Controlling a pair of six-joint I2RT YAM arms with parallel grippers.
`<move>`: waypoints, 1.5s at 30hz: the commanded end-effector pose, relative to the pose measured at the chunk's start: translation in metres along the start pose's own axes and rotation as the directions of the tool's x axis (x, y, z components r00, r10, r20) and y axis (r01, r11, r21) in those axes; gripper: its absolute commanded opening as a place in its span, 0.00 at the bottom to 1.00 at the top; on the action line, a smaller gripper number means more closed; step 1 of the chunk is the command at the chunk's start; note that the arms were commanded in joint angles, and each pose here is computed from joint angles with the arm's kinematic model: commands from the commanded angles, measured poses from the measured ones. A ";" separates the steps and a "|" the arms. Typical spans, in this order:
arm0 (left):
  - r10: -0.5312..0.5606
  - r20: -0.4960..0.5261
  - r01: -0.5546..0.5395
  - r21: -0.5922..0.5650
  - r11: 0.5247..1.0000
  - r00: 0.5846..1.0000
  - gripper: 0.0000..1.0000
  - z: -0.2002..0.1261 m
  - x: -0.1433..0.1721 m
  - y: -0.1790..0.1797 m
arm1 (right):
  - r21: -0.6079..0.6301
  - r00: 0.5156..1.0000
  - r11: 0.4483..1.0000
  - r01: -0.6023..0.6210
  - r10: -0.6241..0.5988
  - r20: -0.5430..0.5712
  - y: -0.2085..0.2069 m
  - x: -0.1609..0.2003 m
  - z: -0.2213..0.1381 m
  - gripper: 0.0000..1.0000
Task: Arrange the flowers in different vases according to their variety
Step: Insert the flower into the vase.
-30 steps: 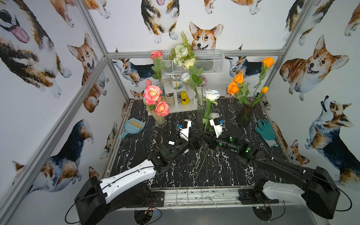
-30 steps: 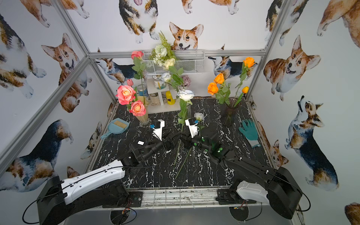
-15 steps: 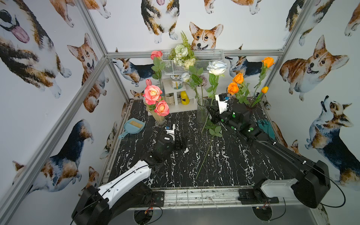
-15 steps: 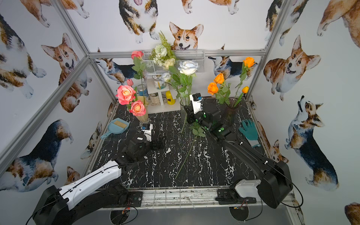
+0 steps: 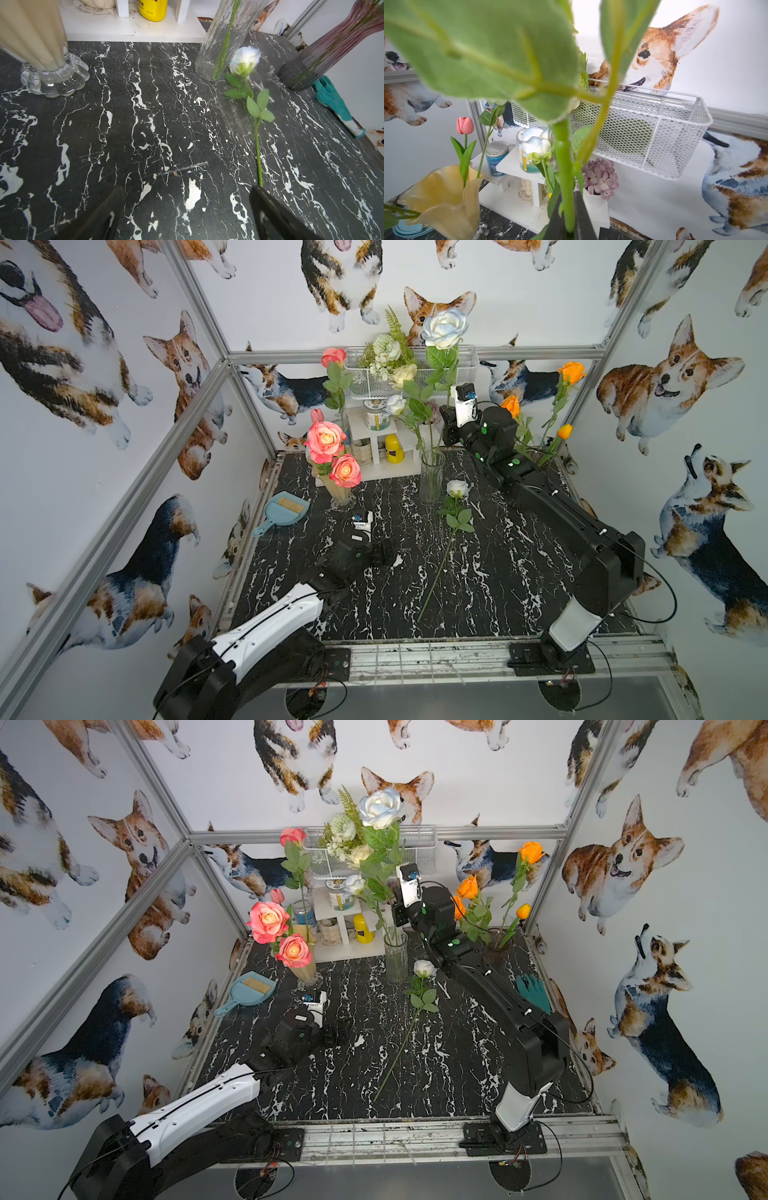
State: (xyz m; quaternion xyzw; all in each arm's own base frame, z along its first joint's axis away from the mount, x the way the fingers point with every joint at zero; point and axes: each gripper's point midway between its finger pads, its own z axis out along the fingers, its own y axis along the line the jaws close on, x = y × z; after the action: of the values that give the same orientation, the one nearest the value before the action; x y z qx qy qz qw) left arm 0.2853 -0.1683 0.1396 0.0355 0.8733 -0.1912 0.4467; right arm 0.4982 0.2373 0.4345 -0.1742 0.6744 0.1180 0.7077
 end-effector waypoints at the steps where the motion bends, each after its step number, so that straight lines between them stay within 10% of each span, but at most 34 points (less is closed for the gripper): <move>1: -0.006 0.002 0.006 0.000 1.000 1.000 1.00 0.001 -0.001 0.001 | 0.044 0.998 0.997 0.057 -0.057 -0.005 -0.009 0.001 0.014 0.05; 14: -0.007 -0.014 0.007 0.008 1.000 1.000 1.00 0.007 0.000 0.000 | 0.031 0.994 0.999 0.041 -0.038 -0.099 -0.003 0.067 0.026 0.06; 22: -0.008 -0.021 0.008 0.007 1.000 1.000 1.00 0.006 0.001 0.000 | 0.029 0.993 0.999 0.025 -0.022 -0.116 -0.002 0.075 0.024 0.70; 45: 0.092 -0.134 -0.076 0.124 0.989 0.987 1.00 0.022 0.015 -0.049 | -0.023 0.976 0.990 -0.141 0.135 -0.170 0.010 0.095 -0.046 0.78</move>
State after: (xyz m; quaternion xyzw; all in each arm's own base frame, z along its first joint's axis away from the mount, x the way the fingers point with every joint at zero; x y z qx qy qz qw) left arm 0.2844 -0.2152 0.1316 0.0944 0.8859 -0.2228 0.3958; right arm 0.4673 0.2209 0.3316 -0.1676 0.7447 0.1294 0.6330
